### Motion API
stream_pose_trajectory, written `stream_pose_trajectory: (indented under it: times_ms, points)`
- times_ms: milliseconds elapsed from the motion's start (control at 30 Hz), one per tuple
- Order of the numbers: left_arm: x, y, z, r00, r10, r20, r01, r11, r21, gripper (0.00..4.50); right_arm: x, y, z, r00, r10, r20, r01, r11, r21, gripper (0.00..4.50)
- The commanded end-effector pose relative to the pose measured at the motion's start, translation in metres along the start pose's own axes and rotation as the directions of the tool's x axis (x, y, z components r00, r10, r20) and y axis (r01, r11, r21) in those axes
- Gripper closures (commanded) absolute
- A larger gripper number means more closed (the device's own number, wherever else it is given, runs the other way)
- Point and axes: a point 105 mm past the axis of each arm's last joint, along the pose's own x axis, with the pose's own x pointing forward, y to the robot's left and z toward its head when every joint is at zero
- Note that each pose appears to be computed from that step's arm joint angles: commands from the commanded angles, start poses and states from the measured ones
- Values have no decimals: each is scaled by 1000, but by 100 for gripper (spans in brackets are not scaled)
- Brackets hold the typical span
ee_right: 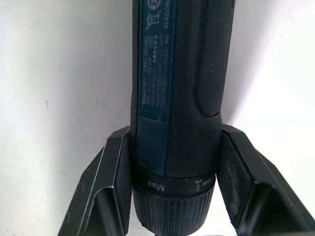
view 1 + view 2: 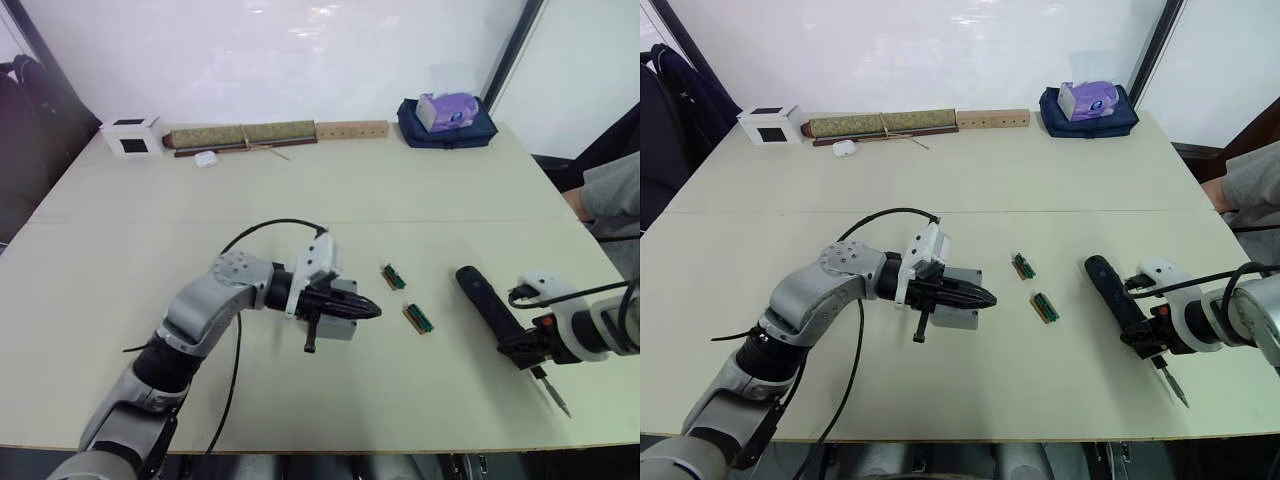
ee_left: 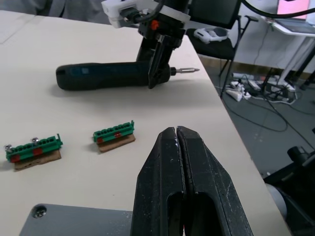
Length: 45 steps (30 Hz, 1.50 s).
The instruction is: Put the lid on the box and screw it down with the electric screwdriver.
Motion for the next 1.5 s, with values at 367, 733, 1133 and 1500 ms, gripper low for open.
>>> stream_pose_trajectory:
  times_ms: [367,733,1133,1500]
  points:
    - [-43,38,-7,988,126,-87,-124,992,29,450,-100,48,129,481,176,859,-150,982,-117,272]
    - [-54,43,-14,976,41,-212,-30,998,56,450,-120,155,144,46,280,959,-259,930,-259,272]
    - [-48,54,-44,922,92,-376,-23,983,184,450,-76,194,152,86,364,928,-185,921,-344,272]
    - [-43,41,-39,933,50,-356,2,989,145,450,-42,193,151,132,323,937,-138,942,-306,272]
